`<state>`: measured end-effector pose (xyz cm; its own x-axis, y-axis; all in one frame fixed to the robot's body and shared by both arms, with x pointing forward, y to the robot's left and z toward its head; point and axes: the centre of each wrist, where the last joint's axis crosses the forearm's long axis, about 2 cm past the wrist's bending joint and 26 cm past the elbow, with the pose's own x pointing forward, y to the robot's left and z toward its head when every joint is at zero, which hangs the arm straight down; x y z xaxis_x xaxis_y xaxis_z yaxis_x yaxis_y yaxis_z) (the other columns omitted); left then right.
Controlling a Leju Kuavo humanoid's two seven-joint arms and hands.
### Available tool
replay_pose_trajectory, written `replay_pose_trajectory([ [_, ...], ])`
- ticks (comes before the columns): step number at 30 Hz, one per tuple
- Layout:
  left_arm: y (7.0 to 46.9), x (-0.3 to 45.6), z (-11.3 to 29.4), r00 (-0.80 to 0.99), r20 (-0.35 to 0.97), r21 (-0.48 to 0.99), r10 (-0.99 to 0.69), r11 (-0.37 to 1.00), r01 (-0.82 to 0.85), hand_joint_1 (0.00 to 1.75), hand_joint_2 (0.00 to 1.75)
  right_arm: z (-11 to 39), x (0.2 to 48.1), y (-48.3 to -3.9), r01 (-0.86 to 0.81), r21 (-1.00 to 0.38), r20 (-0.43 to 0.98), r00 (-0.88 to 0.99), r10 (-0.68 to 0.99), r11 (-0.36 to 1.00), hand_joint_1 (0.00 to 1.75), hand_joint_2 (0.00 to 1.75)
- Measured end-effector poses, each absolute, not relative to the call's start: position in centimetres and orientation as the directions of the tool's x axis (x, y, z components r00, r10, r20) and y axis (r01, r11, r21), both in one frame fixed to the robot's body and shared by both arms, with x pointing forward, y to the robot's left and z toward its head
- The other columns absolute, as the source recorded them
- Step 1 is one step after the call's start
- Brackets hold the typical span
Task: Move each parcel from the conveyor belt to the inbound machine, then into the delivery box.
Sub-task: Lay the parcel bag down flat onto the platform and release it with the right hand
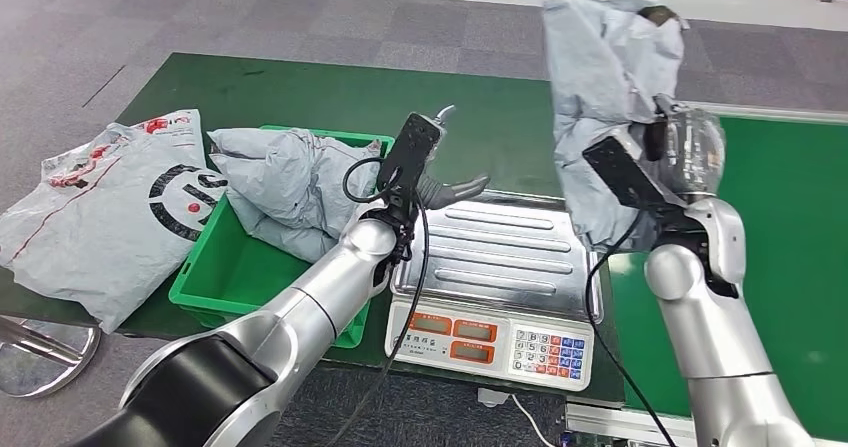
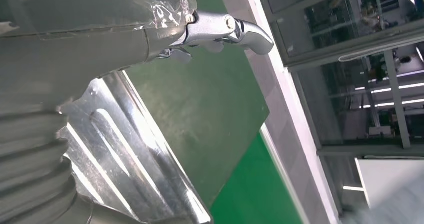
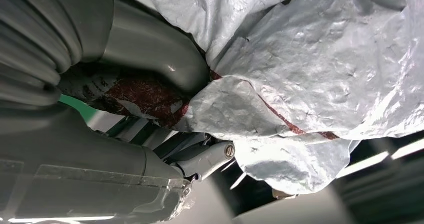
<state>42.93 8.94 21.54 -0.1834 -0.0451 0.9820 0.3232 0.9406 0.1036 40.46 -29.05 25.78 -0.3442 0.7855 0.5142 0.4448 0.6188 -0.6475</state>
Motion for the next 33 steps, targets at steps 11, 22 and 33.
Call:
replay_pose_trajectory([
  [11, 9.0, 43.3, 22.4, -0.202, 0.978, 0.111, -0.055, 0.954, 0.280, 0.00, 1.75, 25.6, 41.7, -22.0, 0.259, -0.710, 0.539, -0.399, 0.742, 0.655, 1.75, 1.75],
  [22, 9.4, 43.7, 22.8, -0.206, 0.974, 0.134, -0.089, 0.967, 0.216, 0.00, 1.75, 18.0, 39.4, -17.9, -0.032, -0.747, 0.657, -0.187, 0.731, 0.664, 1.51, 1.75],
  [33, 11.4, 43.6, 21.1, -0.199, 0.971, 0.167, -0.134, 0.973, 0.160, 0.00, 1.75, 14.8, 36.9, -17.7, -0.145, -0.873, 0.482, -0.105, 0.870, 0.466, 0.00, 1.75],
])
